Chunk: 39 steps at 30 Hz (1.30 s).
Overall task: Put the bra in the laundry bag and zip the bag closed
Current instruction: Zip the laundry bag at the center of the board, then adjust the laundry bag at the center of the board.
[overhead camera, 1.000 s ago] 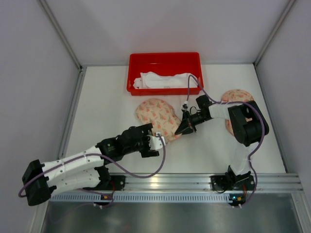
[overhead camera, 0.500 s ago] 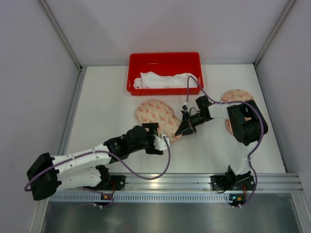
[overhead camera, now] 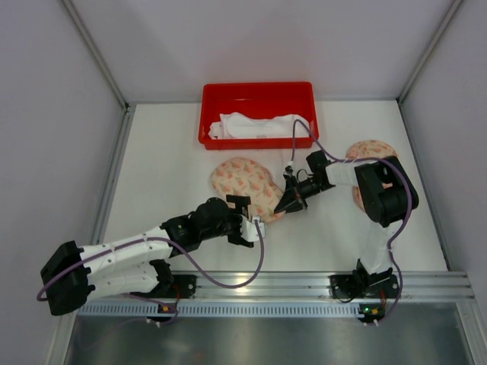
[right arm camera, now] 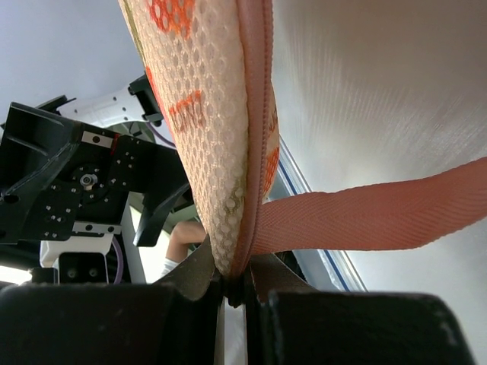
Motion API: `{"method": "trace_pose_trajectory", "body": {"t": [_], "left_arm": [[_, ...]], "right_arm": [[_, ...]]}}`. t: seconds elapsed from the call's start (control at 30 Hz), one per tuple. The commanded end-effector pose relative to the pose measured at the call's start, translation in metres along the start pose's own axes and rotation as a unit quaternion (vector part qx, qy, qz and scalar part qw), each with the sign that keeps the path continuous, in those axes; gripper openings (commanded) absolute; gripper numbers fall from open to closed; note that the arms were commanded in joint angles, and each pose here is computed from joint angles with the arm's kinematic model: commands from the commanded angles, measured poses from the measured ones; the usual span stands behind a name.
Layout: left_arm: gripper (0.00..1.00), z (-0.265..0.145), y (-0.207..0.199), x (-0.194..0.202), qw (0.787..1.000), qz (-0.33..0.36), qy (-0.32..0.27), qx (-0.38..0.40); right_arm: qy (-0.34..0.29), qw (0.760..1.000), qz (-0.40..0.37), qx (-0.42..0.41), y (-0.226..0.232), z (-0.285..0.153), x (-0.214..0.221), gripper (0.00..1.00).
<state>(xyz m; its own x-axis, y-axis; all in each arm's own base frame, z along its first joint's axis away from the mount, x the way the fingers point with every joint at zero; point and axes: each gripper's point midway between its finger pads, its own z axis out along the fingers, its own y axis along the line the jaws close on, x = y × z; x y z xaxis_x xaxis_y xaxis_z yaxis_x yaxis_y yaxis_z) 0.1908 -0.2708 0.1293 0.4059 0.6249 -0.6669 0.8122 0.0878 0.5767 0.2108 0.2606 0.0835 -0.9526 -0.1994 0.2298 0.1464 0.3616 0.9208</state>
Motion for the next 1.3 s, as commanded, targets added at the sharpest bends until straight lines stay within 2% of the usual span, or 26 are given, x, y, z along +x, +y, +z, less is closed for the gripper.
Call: {"method": "trace_pose_trajectory", "body": {"t": [0.0, 0.3, 0.43, 0.7, 0.9, 1.27], "left_arm": [[0.98, 0.002, 0.004, -0.010, 1.000, 0.014, -0.021, -0.003], [0.98, -0.004, 0.000, -0.015, 0.999, 0.016, -0.034, 0.008], [0.98, -0.004, -0.002, -0.006, 1.000, 0.012, -0.012, 0.012], [0.95, 0.006, 0.020, 0.011, 0.998, -0.010, 0.054, -0.039], [0.95, 0.008, 0.028, 0.002, 0.998, -0.020, 0.034, -0.057], [0.96, 0.013, 0.050, -0.004, 0.992, 0.015, 0.026, -0.124]], "right_arm": [[0.016, 0.999, -0.030, -0.030, 0.021, 0.000, -0.002, 0.00], [0.016, 0.999, -0.025, -0.027, 0.020, 0.000, -0.004, 0.00], [0.018, 0.999, -0.027, -0.027, 0.020, 0.000, -0.002, 0.00], [0.020, 0.999, -0.031, -0.029, 0.021, 0.000, 0.001, 0.00], [0.026, 0.999, -0.039, -0.023, 0.018, 0.003, 0.002, 0.00], [0.063, 0.996, -0.043, -0.041, 0.028, 0.015, 0.016, 0.00]]}}
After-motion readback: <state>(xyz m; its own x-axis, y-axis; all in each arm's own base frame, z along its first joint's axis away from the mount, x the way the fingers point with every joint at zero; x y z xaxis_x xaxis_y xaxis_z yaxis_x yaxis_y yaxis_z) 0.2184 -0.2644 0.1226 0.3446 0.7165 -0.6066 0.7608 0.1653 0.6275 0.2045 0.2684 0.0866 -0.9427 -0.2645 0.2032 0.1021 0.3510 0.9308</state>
